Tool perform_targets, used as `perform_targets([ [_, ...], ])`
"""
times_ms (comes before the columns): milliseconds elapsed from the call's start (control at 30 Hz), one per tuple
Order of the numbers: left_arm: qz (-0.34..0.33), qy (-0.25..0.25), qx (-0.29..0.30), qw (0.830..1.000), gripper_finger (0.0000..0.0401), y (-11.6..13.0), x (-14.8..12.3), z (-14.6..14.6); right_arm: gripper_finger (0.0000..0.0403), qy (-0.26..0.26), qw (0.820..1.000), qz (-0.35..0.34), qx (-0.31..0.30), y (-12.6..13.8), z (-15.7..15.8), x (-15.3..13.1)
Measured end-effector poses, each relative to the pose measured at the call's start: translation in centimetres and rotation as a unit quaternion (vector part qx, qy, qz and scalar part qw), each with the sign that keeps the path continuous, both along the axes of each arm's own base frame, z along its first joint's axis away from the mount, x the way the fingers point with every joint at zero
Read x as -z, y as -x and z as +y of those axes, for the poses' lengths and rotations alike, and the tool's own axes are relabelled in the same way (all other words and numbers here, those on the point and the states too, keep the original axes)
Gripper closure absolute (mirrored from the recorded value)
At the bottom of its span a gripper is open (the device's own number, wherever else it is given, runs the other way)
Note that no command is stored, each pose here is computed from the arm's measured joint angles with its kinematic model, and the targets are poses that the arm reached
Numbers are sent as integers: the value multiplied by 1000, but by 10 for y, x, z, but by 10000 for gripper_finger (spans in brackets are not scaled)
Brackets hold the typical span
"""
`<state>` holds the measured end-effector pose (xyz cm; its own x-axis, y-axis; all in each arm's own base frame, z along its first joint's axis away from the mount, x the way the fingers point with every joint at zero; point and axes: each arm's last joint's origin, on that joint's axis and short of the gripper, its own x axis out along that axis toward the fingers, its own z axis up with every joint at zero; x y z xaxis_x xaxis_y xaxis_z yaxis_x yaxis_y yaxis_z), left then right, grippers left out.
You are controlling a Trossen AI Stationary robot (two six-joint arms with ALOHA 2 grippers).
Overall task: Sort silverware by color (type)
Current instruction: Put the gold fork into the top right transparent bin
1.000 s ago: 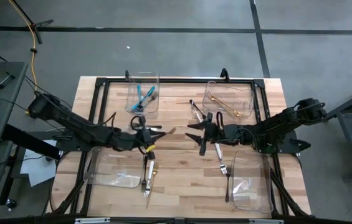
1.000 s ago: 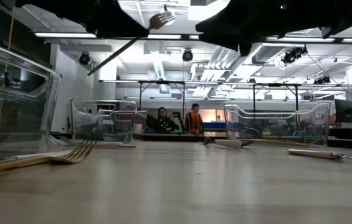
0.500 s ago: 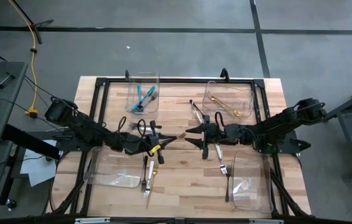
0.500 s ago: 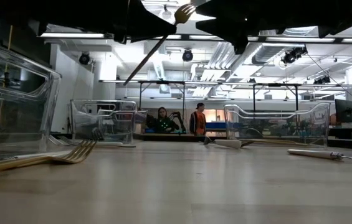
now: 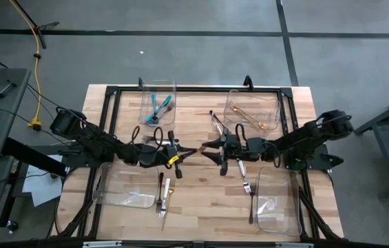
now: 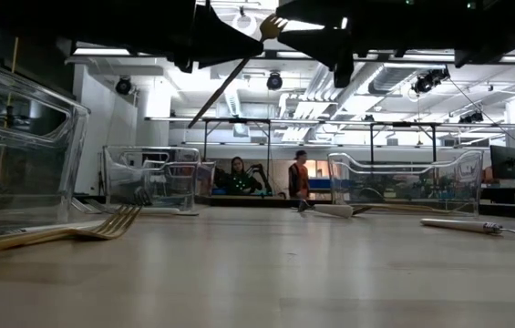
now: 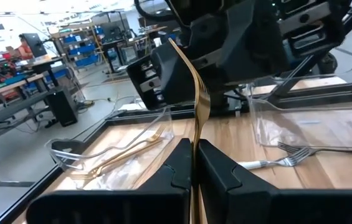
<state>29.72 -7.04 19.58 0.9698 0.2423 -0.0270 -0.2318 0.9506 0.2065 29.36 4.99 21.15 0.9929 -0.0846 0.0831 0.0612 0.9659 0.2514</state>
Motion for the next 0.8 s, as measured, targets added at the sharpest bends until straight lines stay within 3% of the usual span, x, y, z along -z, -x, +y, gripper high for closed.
perform_targets([
  [467, -1, 4, -6, 1000, 398, -1, 0, 2, 247, -12, 1000, -15, -11, 0, -1, -2],
  [800, -5, 21, -3, 1000, 398, -2, 0, 7, 372, -8, 1000, -14, -11, 0, -1, -2],
])
